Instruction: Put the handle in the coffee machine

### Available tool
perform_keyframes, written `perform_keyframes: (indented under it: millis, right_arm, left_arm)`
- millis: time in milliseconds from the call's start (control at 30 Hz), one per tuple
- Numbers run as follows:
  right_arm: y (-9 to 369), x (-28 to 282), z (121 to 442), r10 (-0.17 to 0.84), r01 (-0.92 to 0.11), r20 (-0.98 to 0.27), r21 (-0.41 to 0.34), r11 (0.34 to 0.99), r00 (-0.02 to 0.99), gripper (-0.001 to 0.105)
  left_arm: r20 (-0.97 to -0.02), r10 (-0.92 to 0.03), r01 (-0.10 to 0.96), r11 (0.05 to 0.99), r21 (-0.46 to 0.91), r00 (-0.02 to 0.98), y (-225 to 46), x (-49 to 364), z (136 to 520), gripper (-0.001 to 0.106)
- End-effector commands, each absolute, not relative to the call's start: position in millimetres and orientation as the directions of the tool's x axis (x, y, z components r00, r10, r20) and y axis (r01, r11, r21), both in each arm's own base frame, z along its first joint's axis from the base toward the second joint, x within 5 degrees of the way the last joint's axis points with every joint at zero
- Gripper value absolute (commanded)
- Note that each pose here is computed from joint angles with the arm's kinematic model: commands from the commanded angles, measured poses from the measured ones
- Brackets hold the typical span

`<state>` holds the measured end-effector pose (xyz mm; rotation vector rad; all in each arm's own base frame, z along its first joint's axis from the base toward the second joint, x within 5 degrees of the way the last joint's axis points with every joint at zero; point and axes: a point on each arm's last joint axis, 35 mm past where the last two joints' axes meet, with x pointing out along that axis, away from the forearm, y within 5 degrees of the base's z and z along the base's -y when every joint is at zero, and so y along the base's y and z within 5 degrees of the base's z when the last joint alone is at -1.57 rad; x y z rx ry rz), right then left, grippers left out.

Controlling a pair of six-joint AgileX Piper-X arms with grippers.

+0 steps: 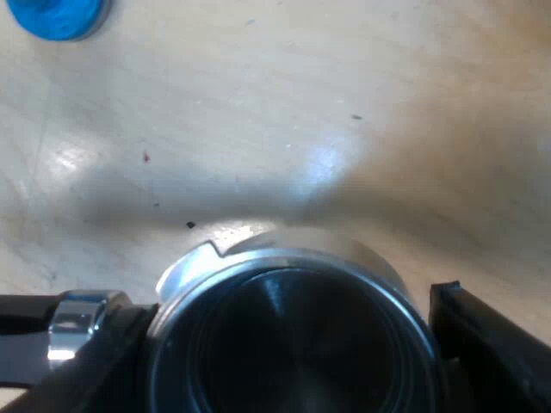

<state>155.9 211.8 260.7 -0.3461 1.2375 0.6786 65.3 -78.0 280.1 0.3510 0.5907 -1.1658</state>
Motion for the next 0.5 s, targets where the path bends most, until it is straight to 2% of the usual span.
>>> perform_keyframes:
  millis: [33,100,500]
  right_arm:
    - [215.2,156.2,267.4,0.335,-0.613,-0.923,0.156,0.775,0.189,0.000]
    - [216.3,157.0,267.9,0.345,-0.603,-0.918,0.164,0.780,0.196,0.000]
    - [218.4,157.2,268.8,0.376,-0.594,-0.909,0.204,0.778,0.181,0.000]
  left_arm:
    - [-0.618,-0.746,0.934,0.353,-0.053,0.247,-81.7,68.3,276.1,0.074]
    - [-0.661,-0.722,0.933,0.348,-0.092,0.204,-89.1,75.6,268.5,0.058]
    - [-0.722,-0.672,0.929,0.350,-0.119,0.161,-102.6,90.4,254.6,0.058]
